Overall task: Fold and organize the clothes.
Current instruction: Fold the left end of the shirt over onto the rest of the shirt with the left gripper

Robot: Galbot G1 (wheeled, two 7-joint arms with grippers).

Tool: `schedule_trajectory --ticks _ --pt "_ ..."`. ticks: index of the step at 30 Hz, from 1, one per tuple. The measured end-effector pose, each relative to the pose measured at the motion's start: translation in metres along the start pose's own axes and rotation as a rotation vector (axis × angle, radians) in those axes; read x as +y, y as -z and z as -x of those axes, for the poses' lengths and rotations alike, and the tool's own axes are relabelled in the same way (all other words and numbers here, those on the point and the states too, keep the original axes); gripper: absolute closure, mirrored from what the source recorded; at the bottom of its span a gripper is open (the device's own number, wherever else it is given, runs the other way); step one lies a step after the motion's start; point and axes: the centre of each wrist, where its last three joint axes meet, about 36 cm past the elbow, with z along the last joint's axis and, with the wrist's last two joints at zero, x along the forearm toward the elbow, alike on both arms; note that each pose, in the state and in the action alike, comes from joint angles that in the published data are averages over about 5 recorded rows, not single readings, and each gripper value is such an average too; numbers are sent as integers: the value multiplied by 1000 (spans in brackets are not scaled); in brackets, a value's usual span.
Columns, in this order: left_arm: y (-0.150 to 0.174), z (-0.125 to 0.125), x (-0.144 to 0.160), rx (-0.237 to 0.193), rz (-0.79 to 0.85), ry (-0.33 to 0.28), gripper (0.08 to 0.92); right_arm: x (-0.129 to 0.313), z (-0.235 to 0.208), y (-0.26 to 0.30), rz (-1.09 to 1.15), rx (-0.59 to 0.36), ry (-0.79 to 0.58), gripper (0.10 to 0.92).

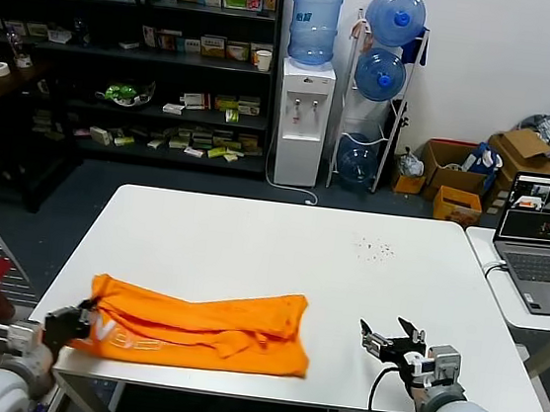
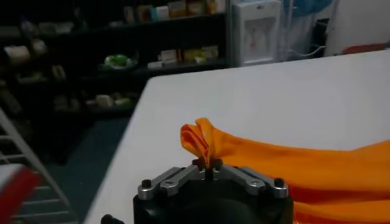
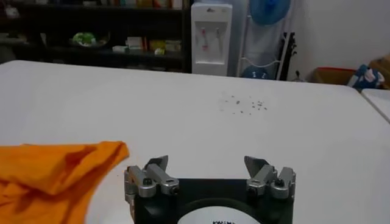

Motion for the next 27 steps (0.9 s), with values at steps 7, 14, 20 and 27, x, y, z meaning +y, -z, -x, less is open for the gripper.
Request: schedule_trajectory --ticks 7,14,20,27 --pt "26 -7 39 -39 78 70 880 0 3 -1 -5 -1 -1 200" --pt "52 -17 -1 -28 -49 -15 880 3 5 -5 -9 8 -8 200" --pt "63 -21 -57 32 -241 -143 880 7 4 -8 -9 18 -19 200" --pt "68 -14 -111 96 -397 -271 880 9 4 -11 -3 26 -30 200"
